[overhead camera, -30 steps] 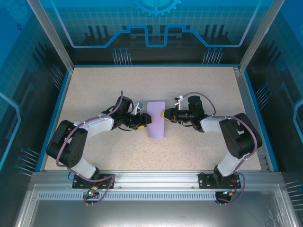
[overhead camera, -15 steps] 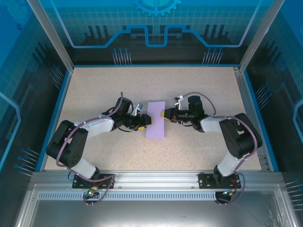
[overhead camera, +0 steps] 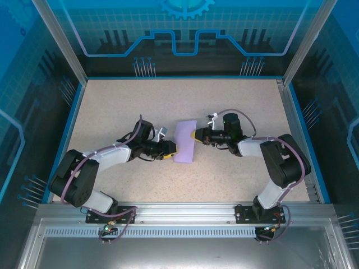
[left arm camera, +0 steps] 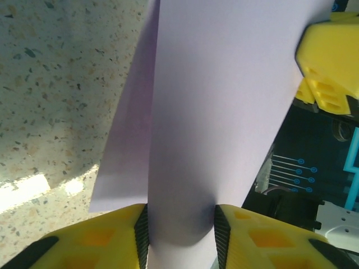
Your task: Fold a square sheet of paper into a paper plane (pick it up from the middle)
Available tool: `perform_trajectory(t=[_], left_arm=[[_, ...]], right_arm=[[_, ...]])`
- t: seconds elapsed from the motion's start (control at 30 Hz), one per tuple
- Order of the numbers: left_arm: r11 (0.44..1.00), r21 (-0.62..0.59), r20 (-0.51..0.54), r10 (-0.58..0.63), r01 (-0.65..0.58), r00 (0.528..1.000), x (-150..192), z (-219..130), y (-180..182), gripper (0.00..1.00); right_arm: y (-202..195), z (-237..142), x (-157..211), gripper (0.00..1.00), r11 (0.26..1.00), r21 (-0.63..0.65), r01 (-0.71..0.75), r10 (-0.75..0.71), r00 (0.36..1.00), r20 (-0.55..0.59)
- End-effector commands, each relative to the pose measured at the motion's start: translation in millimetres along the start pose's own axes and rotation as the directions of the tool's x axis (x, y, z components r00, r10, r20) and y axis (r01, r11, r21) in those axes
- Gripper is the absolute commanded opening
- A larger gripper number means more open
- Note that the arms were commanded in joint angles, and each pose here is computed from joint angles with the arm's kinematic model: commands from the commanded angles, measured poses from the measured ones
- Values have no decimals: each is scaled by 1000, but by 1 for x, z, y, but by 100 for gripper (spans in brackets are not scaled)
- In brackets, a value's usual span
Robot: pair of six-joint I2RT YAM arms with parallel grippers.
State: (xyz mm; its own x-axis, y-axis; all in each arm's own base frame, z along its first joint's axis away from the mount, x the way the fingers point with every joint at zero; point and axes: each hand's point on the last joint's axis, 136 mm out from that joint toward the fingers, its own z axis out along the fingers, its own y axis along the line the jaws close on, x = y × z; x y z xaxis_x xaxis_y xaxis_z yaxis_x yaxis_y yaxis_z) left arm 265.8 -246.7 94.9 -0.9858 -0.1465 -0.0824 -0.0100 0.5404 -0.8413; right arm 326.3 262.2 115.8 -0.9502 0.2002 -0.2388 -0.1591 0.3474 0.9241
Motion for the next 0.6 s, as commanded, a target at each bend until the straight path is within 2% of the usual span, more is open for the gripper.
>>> perform_trajectory(t=[0.0,0.57], left_arm=[[999,39,-25,10,-9,1000,10,-3,-10,37],[998,63,-42,7,-4,999,22,-10,-14,38]], right_arm=[[-6,-3,-4,9,1000,1,-6,6,1000,13],[-7,-6,-5,9,1000,-1,-10,10,1000,21]])
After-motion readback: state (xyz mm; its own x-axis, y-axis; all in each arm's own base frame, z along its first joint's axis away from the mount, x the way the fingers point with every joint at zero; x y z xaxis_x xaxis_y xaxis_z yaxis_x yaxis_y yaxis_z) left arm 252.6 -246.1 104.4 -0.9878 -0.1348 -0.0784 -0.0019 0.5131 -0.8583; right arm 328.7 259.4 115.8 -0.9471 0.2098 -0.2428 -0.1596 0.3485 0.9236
